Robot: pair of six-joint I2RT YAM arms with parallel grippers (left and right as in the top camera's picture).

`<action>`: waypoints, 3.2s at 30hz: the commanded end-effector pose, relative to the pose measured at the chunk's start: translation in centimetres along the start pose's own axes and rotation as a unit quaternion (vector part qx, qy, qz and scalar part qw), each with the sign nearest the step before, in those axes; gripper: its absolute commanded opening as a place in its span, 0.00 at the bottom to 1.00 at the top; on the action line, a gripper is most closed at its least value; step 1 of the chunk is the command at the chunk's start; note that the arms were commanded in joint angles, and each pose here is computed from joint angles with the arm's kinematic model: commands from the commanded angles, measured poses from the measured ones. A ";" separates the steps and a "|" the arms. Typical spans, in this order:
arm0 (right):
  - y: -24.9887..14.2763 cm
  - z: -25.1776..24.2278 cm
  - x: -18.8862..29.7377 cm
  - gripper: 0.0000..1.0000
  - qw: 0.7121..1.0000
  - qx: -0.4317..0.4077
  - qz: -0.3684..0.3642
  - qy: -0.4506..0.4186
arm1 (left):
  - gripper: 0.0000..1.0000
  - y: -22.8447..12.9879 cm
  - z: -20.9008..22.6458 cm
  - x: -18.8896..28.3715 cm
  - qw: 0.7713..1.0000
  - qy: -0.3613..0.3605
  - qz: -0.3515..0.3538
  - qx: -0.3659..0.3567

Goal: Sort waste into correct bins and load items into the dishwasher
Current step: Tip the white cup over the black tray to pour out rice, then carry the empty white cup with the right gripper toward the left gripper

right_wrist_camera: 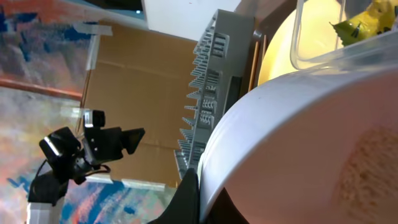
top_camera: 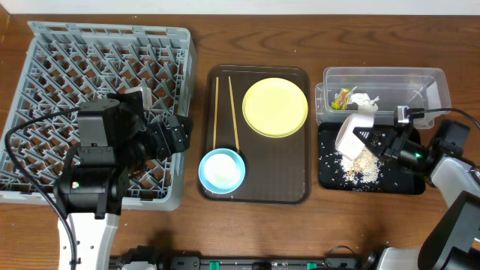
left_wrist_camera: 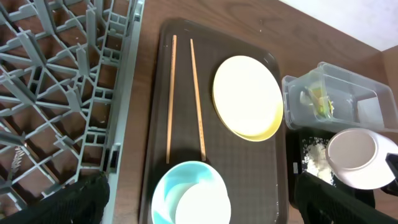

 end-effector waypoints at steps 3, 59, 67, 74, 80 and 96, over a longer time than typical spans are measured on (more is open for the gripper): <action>0.1 0.5 0.0 0.01 1.000 0.015 -0.002 0.016 | 0.96 0.3 -0.3 0.4 1.000 -0.006 -0.006 -0.007; 0.9 4.0 -8.8 0.01 0.993 0.035 0.113 0.009 | 0.96 0.3 -0.3 0.4 1.000 -0.006 -0.007 -0.007; -2.0 8.9 -18.4 0.01 0.959 0.137 0.187 -0.164 | 0.96 0.3 -0.3 0.4 1.000 -0.006 -0.006 -0.007; -8.0 10.2 -21.2 0.01 0.817 0.326 0.241 -0.411 | 0.96 0.3 -0.3 0.4 1.000 -0.006 -0.006 -0.007; -12.5 9.9 -21.9 0.01 0.768 0.354 0.307 -0.437 | 0.96 0.3 -0.3 0.4 1.000 -0.006 -0.006 -0.007; -12.1 10.4 -23.8 0.47 0.772 0.359 0.313 -0.421 | 0.96 0.3 -0.3 0.4 1.000 -0.006 -0.007 -0.007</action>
Point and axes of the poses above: each gripper's point midway between its finger pads, its own x axis back along the fingers, its own z axis along the line the jaws close on, y = z × x, the point moved 10 cm from there along x, back along the fingers, and after that the axes turned 10 degrees about x, right-handed, at the moved point
